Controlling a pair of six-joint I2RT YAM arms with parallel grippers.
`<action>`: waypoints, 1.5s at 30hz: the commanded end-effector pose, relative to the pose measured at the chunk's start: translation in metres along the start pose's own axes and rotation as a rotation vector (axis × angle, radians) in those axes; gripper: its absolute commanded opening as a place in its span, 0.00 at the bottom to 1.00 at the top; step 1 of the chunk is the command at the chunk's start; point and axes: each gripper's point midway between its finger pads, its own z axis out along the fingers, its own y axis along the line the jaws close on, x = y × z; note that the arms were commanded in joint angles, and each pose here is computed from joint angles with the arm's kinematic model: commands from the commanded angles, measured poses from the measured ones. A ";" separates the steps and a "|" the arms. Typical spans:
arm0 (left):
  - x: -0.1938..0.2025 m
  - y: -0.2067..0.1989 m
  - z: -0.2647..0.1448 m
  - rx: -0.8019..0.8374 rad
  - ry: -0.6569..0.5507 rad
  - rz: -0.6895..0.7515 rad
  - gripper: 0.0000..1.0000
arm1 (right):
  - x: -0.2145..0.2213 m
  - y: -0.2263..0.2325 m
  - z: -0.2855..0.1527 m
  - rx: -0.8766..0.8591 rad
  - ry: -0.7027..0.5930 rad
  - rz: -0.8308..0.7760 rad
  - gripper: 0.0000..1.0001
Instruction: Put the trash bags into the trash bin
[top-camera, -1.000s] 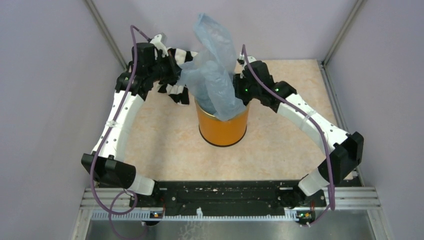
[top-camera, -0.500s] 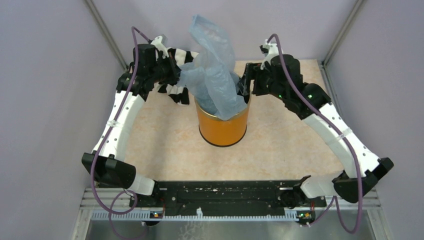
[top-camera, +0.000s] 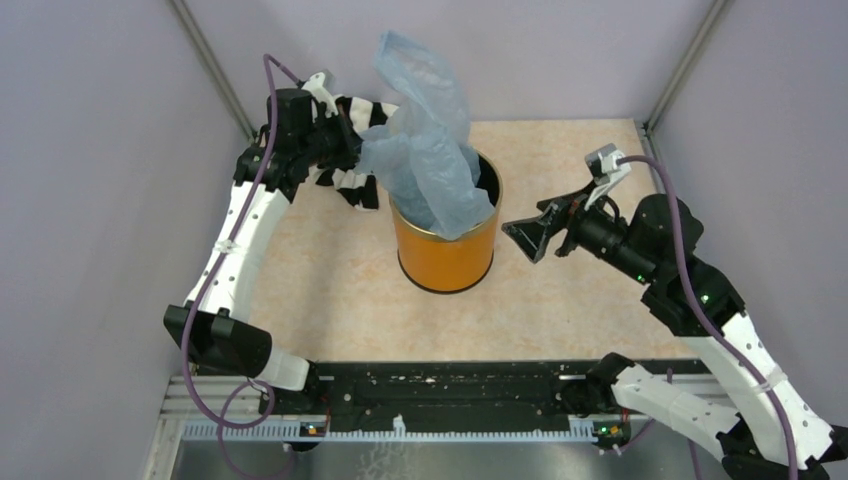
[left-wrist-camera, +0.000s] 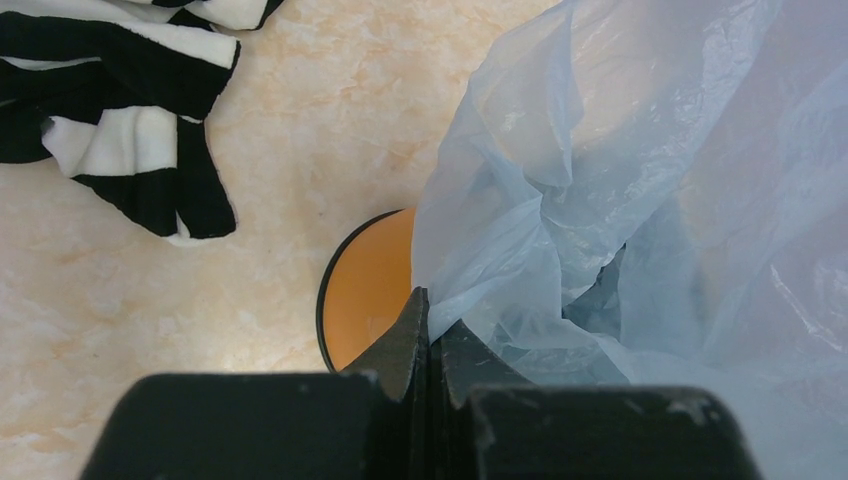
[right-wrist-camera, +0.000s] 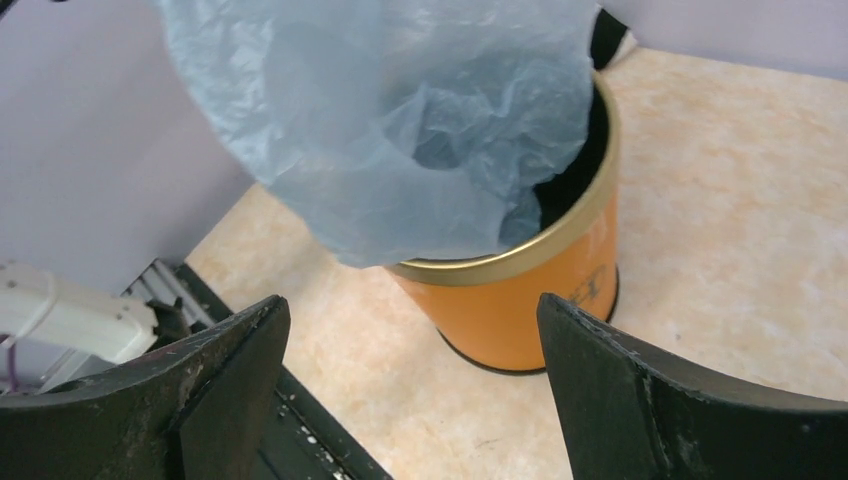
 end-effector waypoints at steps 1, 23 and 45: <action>-0.016 -0.011 -0.010 0.043 -0.070 0.005 0.00 | -0.007 0.020 0.018 -0.136 -0.041 -0.046 0.97; -0.011 -0.030 -0.019 0.136 -0.049 -0.026 0.00 | 0.049 -0.034 0.114 0.273 0.062 -0.243 0.23; 0.007 -0.057 -0.050 0.265 -0.025 -0.021 0.00 | 0.012 0.029 0.049 -0.035 0.074 -0.202 0.98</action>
